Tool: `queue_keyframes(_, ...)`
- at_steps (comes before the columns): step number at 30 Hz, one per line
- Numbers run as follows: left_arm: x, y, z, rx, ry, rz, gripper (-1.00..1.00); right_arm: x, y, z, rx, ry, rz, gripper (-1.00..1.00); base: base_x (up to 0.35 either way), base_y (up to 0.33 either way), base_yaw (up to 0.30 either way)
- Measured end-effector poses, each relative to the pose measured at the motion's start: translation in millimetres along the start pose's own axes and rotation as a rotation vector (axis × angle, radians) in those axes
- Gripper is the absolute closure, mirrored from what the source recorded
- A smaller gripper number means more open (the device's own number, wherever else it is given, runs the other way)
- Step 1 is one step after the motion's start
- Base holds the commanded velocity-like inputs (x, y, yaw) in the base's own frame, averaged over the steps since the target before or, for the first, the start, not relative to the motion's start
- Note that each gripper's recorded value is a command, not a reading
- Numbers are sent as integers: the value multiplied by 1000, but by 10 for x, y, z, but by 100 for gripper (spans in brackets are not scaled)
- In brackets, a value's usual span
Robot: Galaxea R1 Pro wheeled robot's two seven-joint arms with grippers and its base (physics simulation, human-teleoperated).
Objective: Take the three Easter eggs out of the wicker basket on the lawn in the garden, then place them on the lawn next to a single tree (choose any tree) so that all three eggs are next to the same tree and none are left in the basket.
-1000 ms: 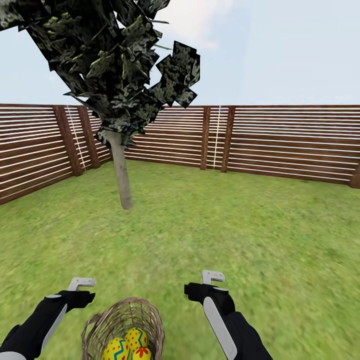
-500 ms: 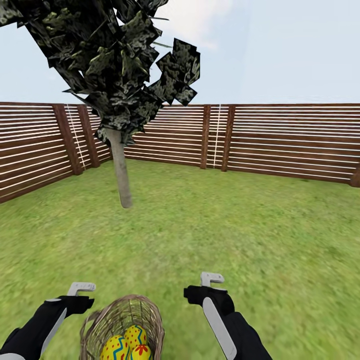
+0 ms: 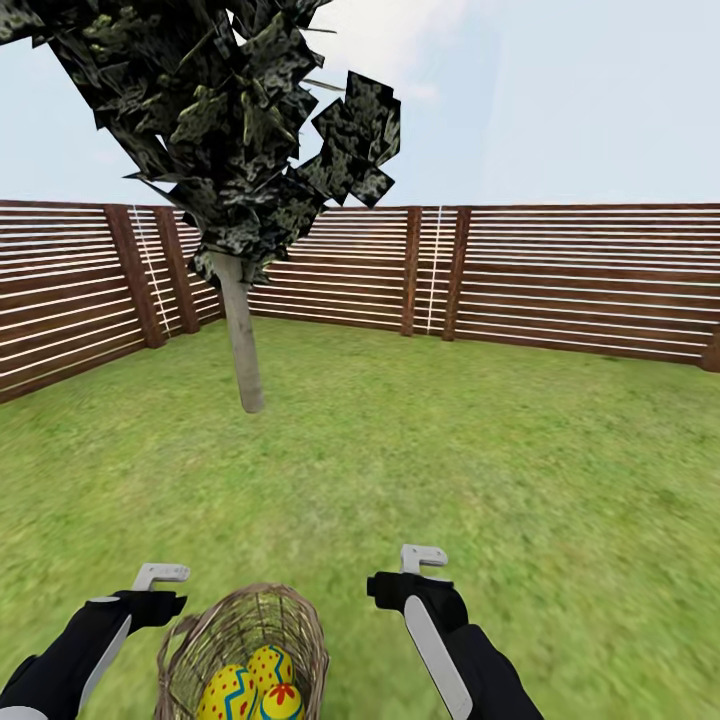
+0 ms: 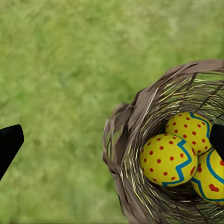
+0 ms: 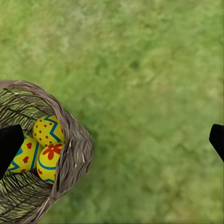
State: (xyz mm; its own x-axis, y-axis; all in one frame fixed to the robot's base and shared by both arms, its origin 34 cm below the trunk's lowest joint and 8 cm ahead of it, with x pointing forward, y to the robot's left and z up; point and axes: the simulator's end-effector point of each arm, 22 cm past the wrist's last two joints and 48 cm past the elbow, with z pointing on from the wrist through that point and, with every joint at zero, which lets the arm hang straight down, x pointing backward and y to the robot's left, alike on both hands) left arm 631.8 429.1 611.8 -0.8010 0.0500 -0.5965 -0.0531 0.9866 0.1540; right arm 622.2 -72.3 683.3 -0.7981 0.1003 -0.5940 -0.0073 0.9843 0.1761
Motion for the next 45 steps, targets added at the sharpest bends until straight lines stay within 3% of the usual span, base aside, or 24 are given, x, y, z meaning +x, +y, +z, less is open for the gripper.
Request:
queue_keyframes(12,131,1,159,-5,-6,0,-100,144,-38,162,0,-5,0,-100,0,0,0)
queue_keyframes(18,119,-27,240,-4,-47,4,-100,227,-60,246,1,-4,0,-100,0,0,0)
queue_keyframes(26,202,-46,349,-5,-59,7,-100,330,-90,354,3,-6,0,-100,0,0,0)
queue_keyframes(35,285,-78,479,-18,-85,56,-100,455,-120,478,2,-7,-1,-100,0,0,0)
queue_keyframes(45,373,-113,614,-19,-112,68,-100,598,-157,616,3,-8,-1,-100,0,0,0)
